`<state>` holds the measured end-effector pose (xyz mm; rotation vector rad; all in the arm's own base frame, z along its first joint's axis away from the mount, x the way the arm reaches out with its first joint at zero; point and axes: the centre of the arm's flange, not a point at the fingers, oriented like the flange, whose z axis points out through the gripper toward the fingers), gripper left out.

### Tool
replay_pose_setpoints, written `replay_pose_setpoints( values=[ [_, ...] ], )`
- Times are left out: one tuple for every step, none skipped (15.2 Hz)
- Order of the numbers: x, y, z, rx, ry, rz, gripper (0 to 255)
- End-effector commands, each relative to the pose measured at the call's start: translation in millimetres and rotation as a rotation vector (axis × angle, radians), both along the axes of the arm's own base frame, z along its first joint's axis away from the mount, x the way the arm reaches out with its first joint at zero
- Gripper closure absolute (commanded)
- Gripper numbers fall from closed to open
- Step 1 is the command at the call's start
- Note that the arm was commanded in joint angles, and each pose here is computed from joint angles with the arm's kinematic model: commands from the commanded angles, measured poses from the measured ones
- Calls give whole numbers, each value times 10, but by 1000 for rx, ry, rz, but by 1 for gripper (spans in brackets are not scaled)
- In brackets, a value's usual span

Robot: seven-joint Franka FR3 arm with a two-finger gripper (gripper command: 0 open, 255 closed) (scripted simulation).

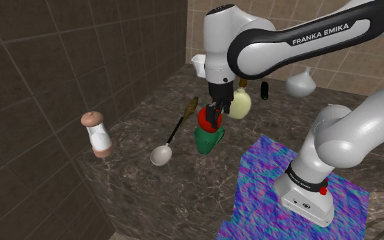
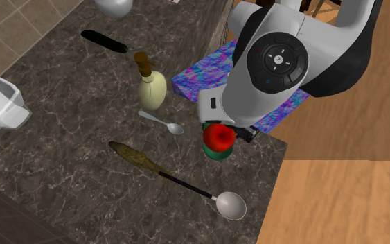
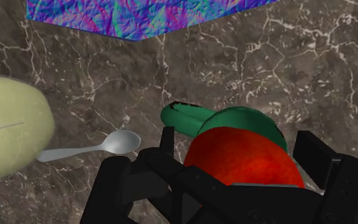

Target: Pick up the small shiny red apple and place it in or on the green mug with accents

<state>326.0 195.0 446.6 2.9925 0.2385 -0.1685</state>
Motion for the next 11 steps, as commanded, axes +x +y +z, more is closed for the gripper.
replay_pose_setpoints(
  values=[
    [21,17,187,0,1,0,0],
    [34,36,317,0,1,0,0],
    [45,51,420,0,1,0,0],
    [45,51,420,0,1,0,0],
    [44,50,420,0,1,0,0],
    [45,51,420,0,1,0,0],
    [45,51,420,0,1,0,0],
    [45,51,420,0,1,0,0],
    [45,51,420,0,1,0,0],
    [45,51,420,0,1,0,0],
    [45,51,420,0,1,0,0]
  ],
)
